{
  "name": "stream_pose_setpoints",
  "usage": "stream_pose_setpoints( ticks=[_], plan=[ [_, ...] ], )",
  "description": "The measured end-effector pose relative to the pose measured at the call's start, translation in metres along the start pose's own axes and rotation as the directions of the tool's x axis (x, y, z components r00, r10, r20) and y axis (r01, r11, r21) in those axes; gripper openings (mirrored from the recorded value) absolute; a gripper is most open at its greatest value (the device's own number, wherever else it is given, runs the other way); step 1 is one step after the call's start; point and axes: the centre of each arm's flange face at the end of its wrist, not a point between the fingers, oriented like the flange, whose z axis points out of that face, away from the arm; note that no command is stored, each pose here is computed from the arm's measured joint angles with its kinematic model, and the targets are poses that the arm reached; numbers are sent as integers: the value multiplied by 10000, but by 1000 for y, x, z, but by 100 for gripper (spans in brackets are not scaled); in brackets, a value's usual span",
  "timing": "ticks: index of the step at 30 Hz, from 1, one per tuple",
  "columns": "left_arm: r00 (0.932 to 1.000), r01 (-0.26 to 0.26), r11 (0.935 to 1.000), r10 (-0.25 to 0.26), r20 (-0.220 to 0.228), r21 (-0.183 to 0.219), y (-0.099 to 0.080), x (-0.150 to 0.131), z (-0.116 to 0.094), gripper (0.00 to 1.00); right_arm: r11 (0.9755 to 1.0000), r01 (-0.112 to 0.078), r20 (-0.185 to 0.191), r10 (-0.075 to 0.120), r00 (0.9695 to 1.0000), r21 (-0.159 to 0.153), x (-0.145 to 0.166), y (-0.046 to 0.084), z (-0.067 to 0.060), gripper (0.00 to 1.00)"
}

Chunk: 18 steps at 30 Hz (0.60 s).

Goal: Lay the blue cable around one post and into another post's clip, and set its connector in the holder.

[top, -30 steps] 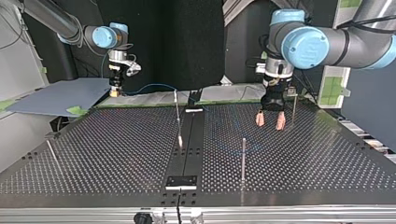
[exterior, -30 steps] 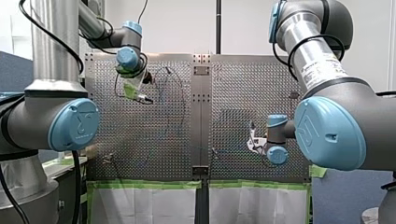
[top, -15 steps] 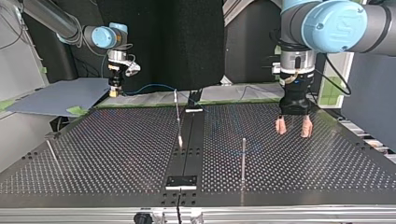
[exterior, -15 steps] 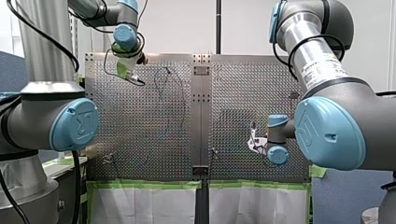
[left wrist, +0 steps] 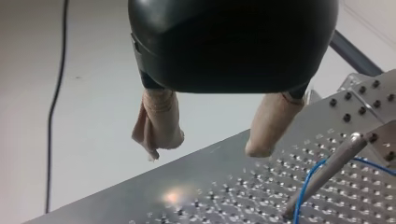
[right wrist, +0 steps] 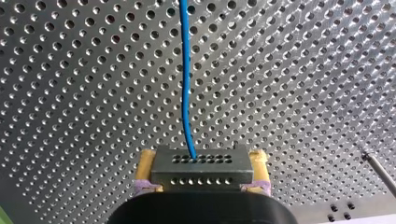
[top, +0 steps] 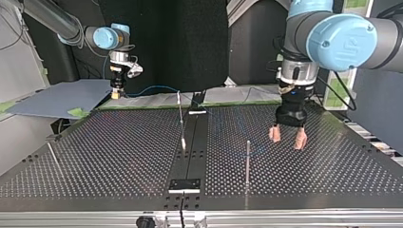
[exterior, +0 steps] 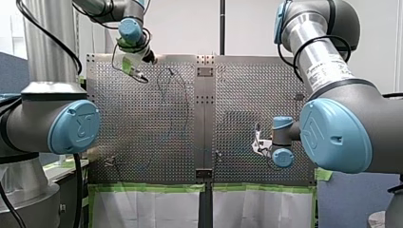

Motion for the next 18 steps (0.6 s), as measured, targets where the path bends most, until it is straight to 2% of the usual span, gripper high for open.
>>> stream_pose_setpoints(
  ticks=[8, 18],
  plan=[
    [9964, -634, 9977, 647, -541, 250, -22, -5, -2, 100, 10000, 15, 24, -15, 10000, 3, 0, 0, 0, 0],
    [9853, -1570, 9869, 1591, -626, 385, -55, -20, -11, 100, 10000, 14, 31, -14, 10000, 5, 0, 0, 0, 0]
  ],
)
